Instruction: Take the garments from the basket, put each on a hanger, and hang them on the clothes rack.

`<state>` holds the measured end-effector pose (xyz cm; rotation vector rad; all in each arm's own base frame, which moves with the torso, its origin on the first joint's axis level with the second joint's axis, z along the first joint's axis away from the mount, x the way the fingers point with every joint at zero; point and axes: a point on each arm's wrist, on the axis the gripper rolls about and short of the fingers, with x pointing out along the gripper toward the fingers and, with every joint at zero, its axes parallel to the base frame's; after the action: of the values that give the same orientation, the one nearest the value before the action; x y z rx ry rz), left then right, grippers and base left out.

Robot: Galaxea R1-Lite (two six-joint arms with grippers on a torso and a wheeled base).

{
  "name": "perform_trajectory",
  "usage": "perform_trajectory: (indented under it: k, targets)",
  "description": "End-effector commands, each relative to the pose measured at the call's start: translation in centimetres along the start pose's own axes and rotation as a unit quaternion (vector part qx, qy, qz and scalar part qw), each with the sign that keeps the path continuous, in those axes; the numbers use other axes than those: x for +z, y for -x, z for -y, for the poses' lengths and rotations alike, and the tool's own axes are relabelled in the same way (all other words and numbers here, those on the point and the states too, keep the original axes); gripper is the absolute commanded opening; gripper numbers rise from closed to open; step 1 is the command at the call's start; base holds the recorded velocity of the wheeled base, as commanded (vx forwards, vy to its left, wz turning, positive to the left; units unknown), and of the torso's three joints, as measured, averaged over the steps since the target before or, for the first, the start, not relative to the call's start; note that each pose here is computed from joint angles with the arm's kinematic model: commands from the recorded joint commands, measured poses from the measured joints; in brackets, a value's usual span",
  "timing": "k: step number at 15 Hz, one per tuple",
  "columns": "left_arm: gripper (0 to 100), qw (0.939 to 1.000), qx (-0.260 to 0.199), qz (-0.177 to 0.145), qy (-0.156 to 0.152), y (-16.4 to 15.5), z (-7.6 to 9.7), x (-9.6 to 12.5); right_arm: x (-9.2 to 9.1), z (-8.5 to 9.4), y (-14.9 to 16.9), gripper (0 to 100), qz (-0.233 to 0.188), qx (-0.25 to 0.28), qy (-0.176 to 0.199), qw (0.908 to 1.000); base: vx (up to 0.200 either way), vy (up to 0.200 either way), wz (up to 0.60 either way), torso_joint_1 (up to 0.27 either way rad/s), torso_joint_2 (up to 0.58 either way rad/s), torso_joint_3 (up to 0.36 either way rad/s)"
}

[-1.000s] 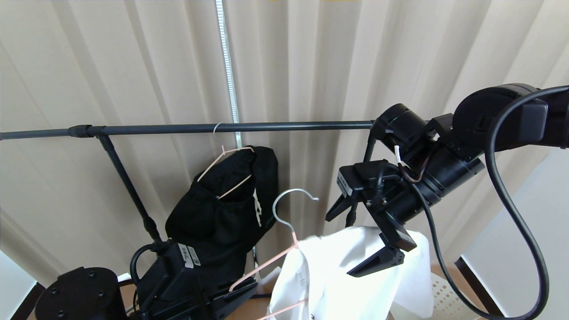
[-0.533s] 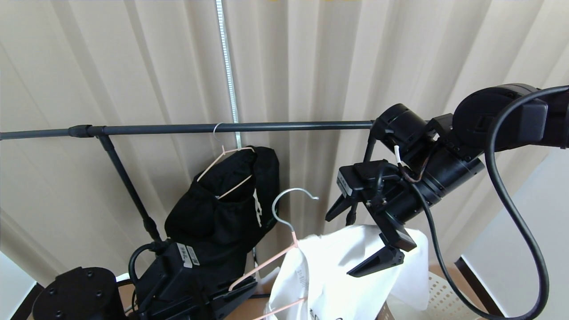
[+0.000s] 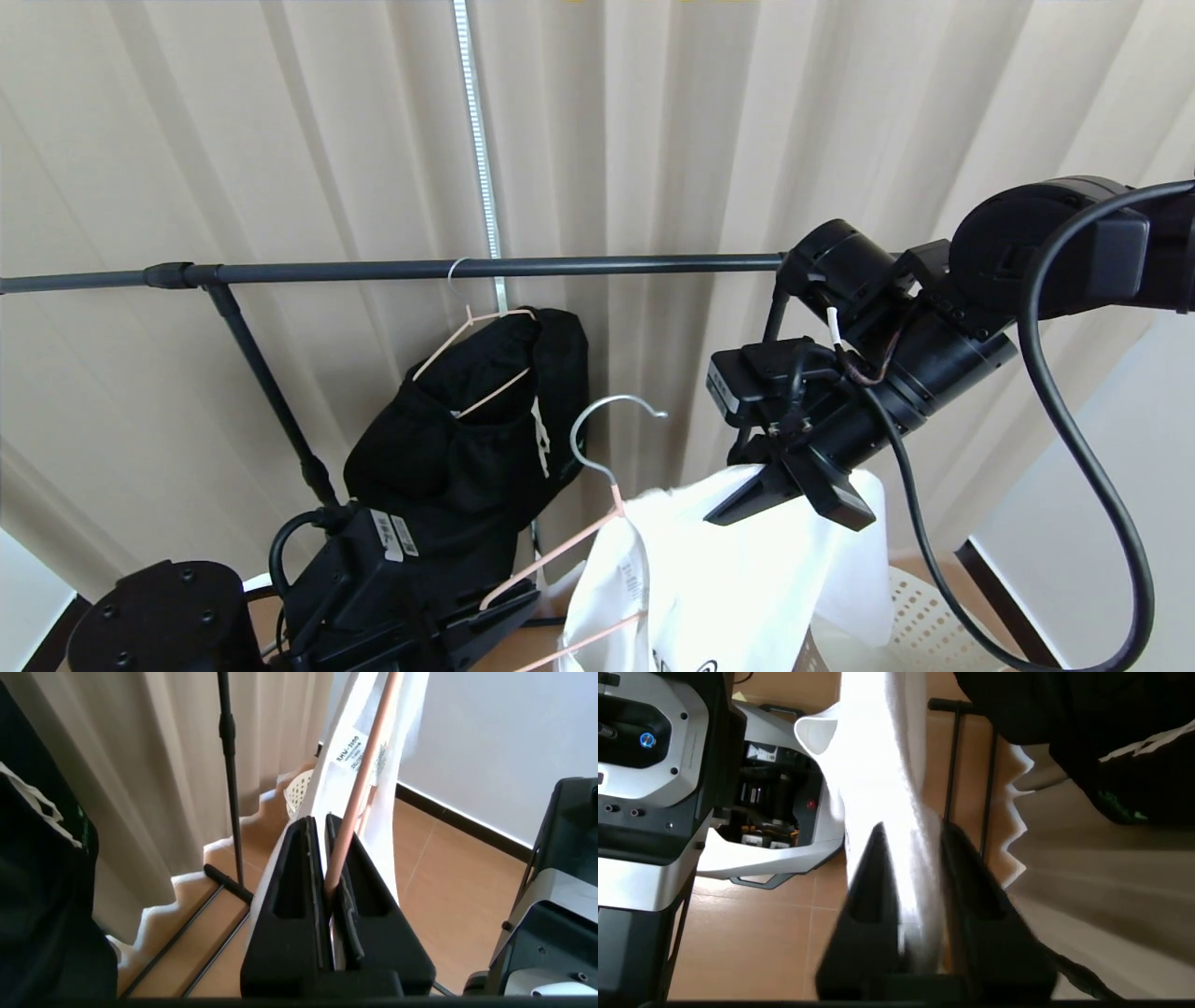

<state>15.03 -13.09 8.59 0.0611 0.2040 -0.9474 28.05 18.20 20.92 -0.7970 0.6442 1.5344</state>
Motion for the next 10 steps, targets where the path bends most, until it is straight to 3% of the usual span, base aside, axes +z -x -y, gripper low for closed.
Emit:
perform_trajectory:
  k: [1,9,10]
  targets:
    - [0,1.0,0.001,0.0,0.0,0.0,-0.03,0.0,0.12,-0.09,0.18,0,0.002,-0.002,0.003,1.0,0.0,0.0,0.0,0.0,0.0,0.0]
    - [0,0.9999,0.004,-0.001,-0.009,0.01,-0.13,-0.03,0.18,-0.26,0.4,0,0.002,-0.004,0.004,1.0,0.0,0.0,0.0,0.0,0.0,0.0]
    - [100,0.9999,0.005,-0.001,-0.012,0.01,-0.14,-0.03,0.17,-0.32,0.42,0,0.002,-0.003,0.003,1.0,0.0,0.0,0.0,0.0,0.0,0.0]
